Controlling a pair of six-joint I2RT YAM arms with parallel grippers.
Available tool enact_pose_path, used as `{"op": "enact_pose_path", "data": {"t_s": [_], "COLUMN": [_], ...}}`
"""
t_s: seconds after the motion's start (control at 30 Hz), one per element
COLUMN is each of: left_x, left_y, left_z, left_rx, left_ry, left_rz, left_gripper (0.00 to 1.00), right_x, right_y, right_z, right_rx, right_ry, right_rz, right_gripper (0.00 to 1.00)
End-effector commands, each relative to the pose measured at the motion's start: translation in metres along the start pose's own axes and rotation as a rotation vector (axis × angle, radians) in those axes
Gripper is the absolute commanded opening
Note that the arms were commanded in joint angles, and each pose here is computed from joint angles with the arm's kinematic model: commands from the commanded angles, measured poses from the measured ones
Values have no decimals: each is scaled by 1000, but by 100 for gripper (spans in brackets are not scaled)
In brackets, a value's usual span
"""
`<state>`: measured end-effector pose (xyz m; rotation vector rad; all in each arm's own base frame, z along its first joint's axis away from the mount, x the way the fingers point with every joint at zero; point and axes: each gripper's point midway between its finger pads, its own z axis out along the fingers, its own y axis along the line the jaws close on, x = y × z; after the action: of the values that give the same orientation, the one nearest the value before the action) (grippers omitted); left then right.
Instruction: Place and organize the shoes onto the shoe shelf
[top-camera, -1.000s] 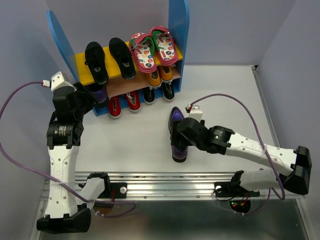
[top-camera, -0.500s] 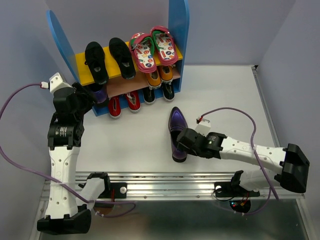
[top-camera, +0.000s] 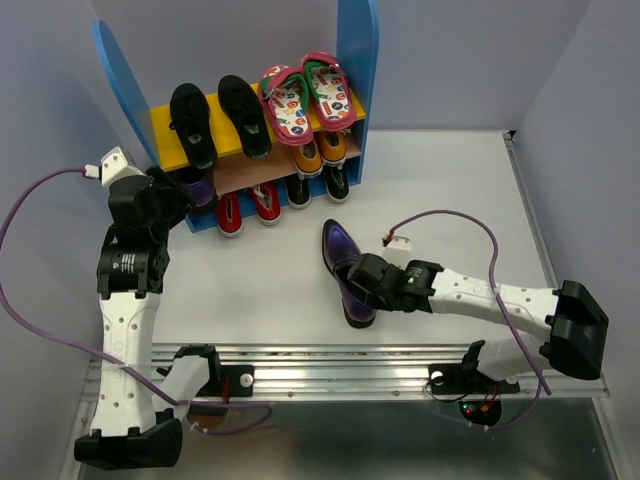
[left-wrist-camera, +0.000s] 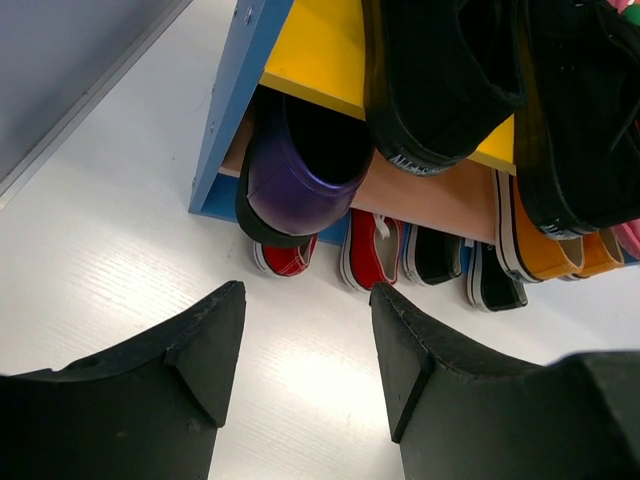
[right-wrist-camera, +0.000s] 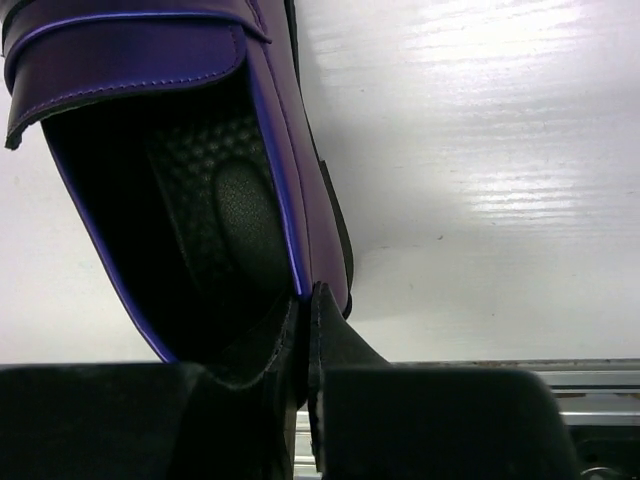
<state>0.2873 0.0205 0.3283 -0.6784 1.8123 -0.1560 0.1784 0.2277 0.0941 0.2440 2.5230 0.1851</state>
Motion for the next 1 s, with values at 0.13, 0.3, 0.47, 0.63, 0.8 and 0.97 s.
{"op": "enact_pose_path", "data": {"t_s": [0.13,0.3,0.47,0.63,0.8,0.97], "left_x": [-59,-88,-92,-93,-92,-90], "left_y": [-26,-33,-36,-37,-36,-38], "left_z": [-25,-41,-48,-51,-51,-50], "left_rx": [58,64,81,91,87,103], "left_ry": [-123,-186,-203,-211,-206,-208], "left_rz": [7,24,15,15,24,17], "left_gripper": [64,64,64,64,64,64], "right_x": [-40,-48,-69,-93,-110,-132], "right_y": [53,66,91,112,132,159], "right_z": [-39,-57,-81,-99,-105,-102], "right_rx": [-121,-138,-216,-261,-270,-261], "right_ry": [-33,-21,-58,-111,-151,-221], "right_rz": [-137,-174,-191,-199,-222,-219], "right_gripper": [1,1,1,1,1,1]}}
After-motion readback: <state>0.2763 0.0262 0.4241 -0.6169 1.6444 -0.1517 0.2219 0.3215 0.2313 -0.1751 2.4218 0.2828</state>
